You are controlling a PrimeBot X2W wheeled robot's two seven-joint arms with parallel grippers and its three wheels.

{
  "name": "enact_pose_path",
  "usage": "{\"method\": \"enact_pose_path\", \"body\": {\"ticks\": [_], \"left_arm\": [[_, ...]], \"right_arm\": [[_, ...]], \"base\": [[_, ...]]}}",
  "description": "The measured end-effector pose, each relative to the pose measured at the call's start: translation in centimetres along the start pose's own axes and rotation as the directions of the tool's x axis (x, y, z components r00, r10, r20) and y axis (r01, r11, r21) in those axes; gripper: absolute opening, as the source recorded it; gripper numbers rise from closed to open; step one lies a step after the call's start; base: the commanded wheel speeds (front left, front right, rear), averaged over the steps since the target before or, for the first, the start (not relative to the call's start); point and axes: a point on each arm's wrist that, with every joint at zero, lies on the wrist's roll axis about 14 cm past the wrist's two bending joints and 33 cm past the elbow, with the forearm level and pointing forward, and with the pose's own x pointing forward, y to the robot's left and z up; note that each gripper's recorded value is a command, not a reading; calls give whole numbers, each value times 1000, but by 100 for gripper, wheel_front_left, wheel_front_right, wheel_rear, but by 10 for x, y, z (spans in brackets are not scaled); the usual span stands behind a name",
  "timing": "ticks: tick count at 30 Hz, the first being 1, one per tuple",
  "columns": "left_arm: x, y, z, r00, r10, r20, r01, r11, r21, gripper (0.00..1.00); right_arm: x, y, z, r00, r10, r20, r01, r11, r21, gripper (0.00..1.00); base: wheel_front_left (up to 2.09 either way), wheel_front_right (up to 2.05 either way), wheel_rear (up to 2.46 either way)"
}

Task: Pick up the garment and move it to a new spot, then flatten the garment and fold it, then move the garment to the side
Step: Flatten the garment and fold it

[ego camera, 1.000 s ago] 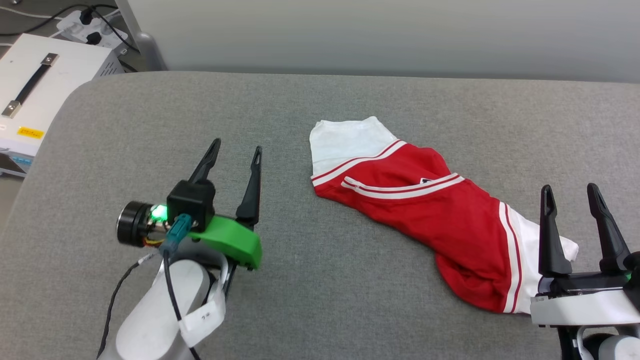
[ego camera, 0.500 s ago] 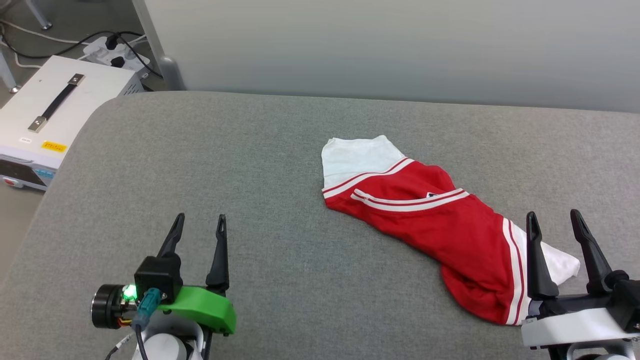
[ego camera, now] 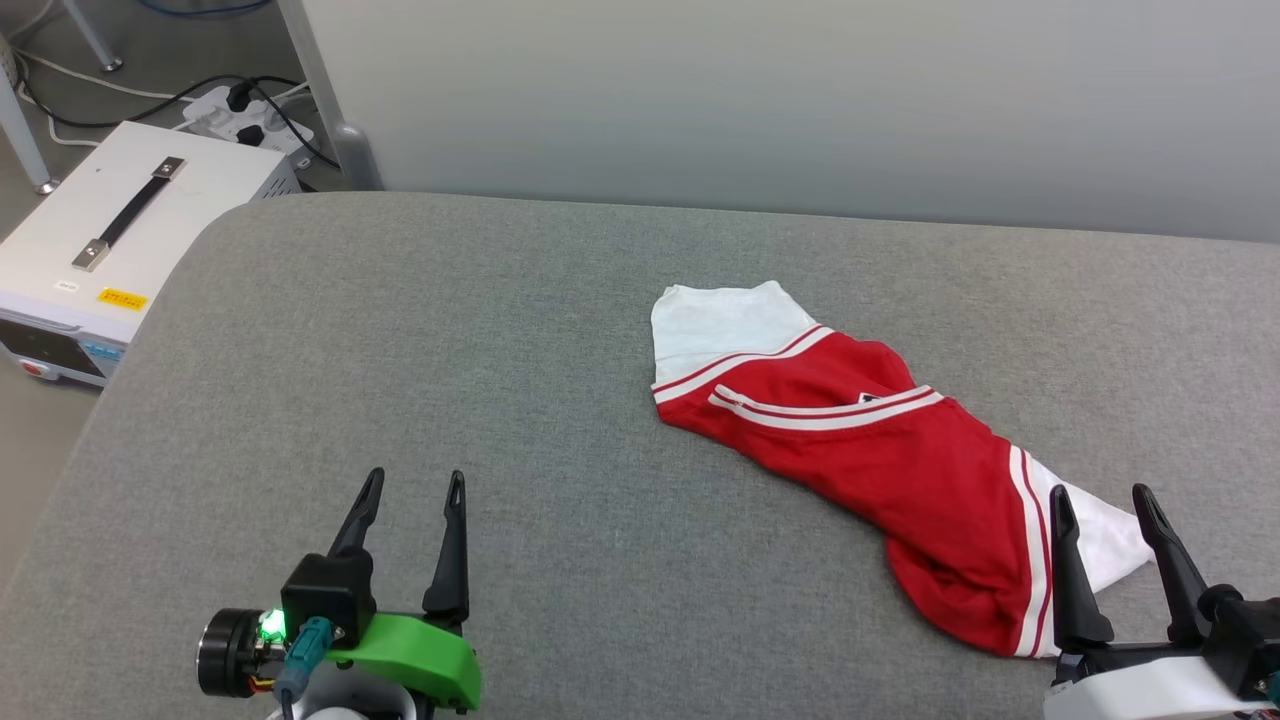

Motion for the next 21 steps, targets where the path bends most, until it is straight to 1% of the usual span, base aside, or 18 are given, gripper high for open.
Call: {"method": "enact_pose_path", "body": {"ticks": [10, 21], "left_arm": [[-1, 4, -2, 1000, 7, -5, -7, 1000, 3, 100], [-1, 5, -5, 1000, 9, -12, -8, 1000, 12, 100]], "right_arm": [[-1, -3, -10, 999, -9, -31, 9, 1000, 10, 100], [-1, -3, -14, 999, -9, -42, 10, 1000, 13, 100]], "base": [[0, 0, 0], [0, 0, 0]]}}
